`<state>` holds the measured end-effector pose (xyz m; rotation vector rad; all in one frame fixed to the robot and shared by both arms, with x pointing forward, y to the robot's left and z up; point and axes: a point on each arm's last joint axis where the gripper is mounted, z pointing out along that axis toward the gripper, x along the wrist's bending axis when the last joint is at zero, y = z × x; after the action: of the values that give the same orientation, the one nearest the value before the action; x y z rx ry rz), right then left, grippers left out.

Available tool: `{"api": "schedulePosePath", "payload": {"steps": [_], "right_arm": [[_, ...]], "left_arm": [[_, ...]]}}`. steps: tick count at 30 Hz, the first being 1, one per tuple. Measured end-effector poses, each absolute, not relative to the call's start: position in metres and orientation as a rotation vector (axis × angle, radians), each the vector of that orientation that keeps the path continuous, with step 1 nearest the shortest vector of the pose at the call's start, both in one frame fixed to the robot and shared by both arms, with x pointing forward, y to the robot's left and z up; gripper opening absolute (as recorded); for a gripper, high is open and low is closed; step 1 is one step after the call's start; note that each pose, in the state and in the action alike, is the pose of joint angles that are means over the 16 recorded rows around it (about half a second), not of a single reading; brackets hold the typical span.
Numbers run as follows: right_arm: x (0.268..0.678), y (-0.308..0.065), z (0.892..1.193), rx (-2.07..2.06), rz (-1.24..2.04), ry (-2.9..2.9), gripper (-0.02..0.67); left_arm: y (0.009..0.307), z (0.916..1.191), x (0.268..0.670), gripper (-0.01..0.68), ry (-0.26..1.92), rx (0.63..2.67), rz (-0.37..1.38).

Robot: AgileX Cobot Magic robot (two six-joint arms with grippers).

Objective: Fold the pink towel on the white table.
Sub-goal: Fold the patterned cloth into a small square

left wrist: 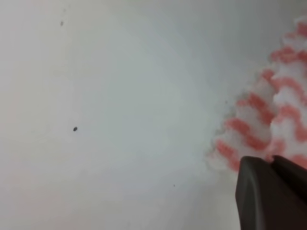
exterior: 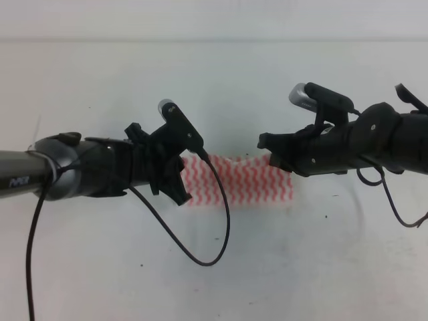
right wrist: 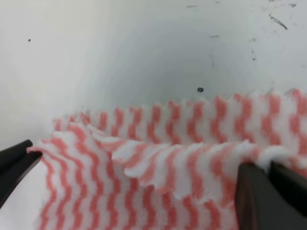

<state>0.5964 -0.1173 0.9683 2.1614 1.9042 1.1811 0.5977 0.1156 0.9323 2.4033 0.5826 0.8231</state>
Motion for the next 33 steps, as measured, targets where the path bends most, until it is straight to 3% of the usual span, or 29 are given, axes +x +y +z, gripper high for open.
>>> {"api": "schedulePosePath", "payload": {"steps": [33], "right_arm": [[0.5978, -0.118, 0.9699, 2.15, 1.195, 1.884, -0.016]], "left_arm": [[0.1157, 0.9358, 0.6065, -0.003, 0.592, 2.41, 0.884]]}}
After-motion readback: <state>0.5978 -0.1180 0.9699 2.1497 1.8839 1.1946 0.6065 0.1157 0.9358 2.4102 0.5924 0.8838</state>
